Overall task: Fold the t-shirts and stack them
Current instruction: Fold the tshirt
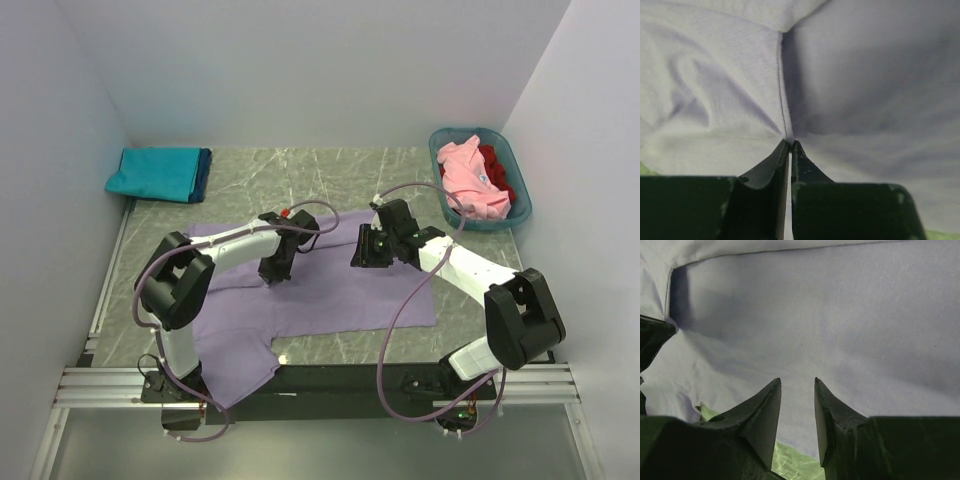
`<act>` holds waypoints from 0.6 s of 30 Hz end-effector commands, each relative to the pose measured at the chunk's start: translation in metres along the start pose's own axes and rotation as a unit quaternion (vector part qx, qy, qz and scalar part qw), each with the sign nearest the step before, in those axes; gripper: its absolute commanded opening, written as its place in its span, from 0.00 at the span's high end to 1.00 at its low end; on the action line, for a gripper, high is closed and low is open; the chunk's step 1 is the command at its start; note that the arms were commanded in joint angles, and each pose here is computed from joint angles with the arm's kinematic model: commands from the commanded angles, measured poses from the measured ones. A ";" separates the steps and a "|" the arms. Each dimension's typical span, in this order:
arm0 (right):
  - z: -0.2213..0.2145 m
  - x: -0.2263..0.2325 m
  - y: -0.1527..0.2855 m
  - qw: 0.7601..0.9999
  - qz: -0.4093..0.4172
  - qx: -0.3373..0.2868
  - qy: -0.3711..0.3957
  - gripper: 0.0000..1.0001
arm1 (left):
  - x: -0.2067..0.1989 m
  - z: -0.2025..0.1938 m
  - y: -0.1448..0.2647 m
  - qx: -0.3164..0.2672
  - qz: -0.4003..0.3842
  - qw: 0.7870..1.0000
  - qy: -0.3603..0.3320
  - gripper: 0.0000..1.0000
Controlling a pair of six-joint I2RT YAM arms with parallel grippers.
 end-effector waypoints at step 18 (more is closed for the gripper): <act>0.009 0.001 -0.003 1.000 0.000 -0.007 0.008 0.60 | -0.016 0.018 0.032 0.023 -0.060 0.996 0.056 0.44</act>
Point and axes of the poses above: each gripper's point midway between its finger pads, its own y axis back along the fingers, its own x axis along the line the jaws close on, z = x × y, the point moved 10 cm from there along y, back along the fingers, and after that the axes turned 7 degrees about y, right-handed, at the moved point
